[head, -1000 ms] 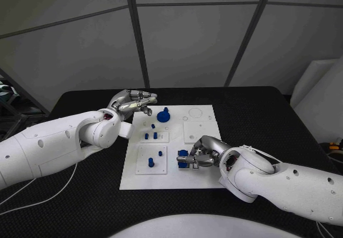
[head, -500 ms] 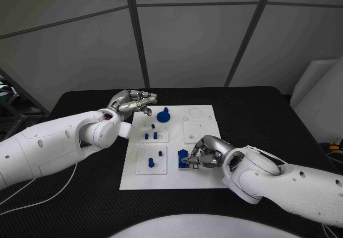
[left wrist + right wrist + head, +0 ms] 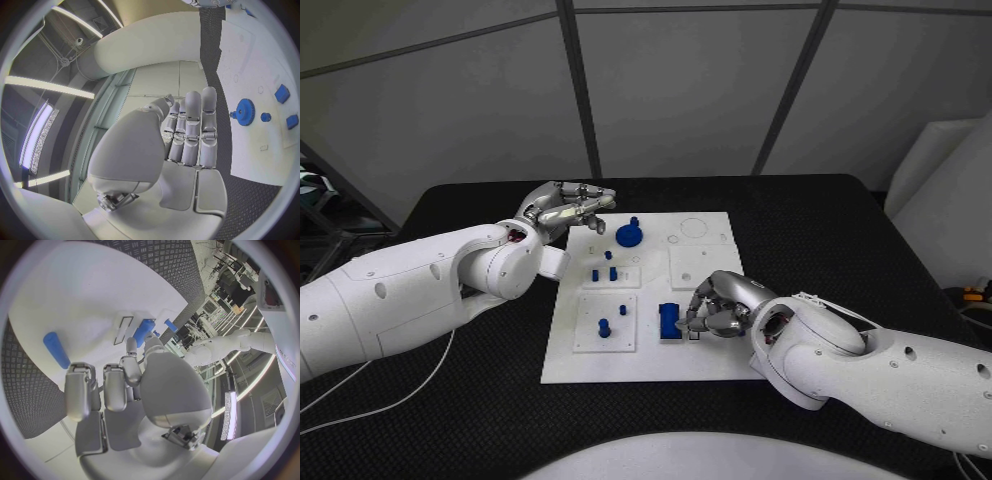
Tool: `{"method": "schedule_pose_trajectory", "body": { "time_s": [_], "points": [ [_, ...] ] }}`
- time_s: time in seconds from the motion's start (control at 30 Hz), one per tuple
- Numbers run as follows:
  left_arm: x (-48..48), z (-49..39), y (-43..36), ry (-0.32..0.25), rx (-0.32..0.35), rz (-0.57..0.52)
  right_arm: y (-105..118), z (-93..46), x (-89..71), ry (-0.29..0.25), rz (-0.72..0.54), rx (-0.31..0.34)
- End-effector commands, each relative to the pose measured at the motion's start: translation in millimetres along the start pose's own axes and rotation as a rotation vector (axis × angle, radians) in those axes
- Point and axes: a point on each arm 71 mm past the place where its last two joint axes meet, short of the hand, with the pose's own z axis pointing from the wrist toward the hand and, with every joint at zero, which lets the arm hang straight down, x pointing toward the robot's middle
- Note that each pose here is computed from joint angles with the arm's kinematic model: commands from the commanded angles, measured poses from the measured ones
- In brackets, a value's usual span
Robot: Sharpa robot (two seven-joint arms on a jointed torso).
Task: Assemble the parts on the task board
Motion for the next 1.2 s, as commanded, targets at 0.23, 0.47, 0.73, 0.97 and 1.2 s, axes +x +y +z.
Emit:
{"method": "schedule_pose_trajectory", "body": {
  "time_s": [0.23, 0.47, 0.73, 0.97, 1.2],
  "points": [
    [0.4, 0.0, -1.2, 0.008, 0.005, -0.004, -4.5, -10.1, -11.0, -0.069, 0.044, -0.058],
    [-1.2, -0.8, -0.8, 0.003, 0.004, -0.003, -30.5, -26.5, -28.3, -0.086, 0.042, -0.020],
    [-1.4, -1.0, 0.5, 0.003, 0.002, -0.003, -60.1, -34.6, -42.0, -0.103, -0.062, 0.058],
    [-1.1, -2.0, 3.8, 0.004, -0.005, -0.006, -67.3, -34.8, -44.2, -0.108, -0.131, 0.088],
    [-1.2, -2.5, 4.7, 0.005, -0.007, -0.007, -70.4, -31.6, -41.5, -0.080, -0.171, 0.120]
  ]
}}
